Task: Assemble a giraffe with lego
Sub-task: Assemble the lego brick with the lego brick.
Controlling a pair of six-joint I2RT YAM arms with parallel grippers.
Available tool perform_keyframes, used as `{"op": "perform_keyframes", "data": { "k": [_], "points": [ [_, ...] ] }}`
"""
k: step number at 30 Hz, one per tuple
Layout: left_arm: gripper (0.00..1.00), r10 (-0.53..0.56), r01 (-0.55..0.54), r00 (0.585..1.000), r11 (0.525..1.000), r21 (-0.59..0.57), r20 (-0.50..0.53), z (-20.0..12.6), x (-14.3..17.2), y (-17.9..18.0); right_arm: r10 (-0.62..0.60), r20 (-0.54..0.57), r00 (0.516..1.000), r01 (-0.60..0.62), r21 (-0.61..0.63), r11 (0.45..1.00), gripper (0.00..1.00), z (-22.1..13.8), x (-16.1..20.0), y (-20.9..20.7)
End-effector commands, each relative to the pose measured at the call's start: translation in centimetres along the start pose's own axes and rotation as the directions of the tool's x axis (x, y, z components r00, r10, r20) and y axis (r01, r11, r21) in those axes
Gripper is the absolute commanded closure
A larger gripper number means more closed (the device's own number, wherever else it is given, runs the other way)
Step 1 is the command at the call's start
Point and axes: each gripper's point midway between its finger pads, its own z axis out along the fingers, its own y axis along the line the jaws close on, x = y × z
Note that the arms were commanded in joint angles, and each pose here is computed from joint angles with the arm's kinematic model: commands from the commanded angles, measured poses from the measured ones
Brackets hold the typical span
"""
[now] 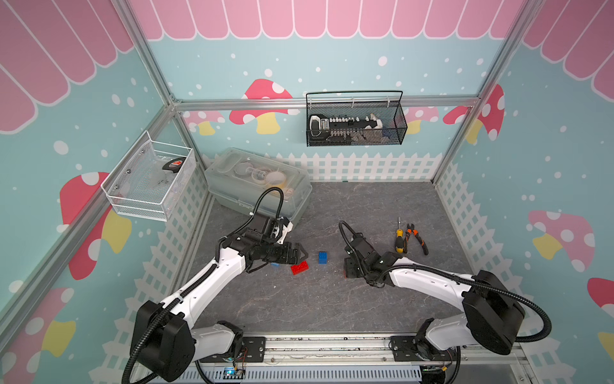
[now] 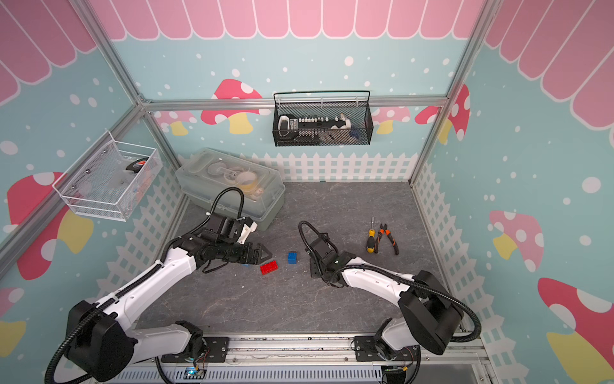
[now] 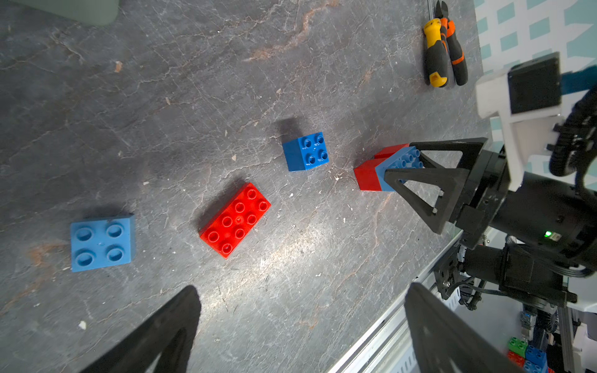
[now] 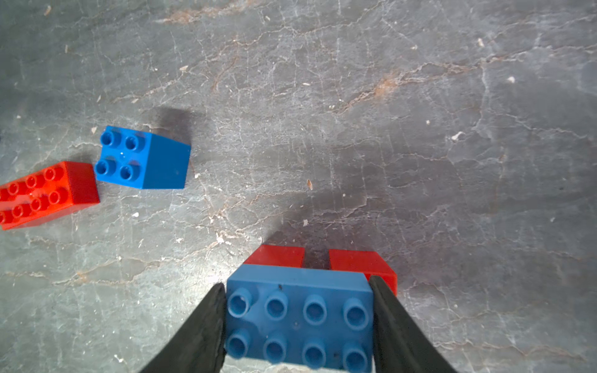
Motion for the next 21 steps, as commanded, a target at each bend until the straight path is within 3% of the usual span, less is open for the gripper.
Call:
{"op": "perform_keyframes", "data": {
  "k": [1, 11, 21],
  "points": [
    [0.02, 0.009, -0.009, 1.0, 1.0, -0.008, -0.012, 0.1, 0.3, 0.1, 0.037, -0.2, 0.979, -0.013, 0.123, 0.992, 0.58, 1.5, 6.0, -2.9],
    [0.01, 0.011, -0.011, 1.0, 1.0, -0.008, -0.011, 0.1, 0.3, 0.0, 0.002, -0.162, 0.987, 0.008, 0.065, 0.998, 0.44, 0.6, 4.5, -1.3],
    [0.02, 0.008, -0.008, 1.0, 1.0, -0.001, -0.013, 0.1, 0.4, -0.1, -0.134, -0.101, 0.986, 0.136, 0.007, 0.991, 0.23, -1.3, 1.8, 0.1]
  ]
}}
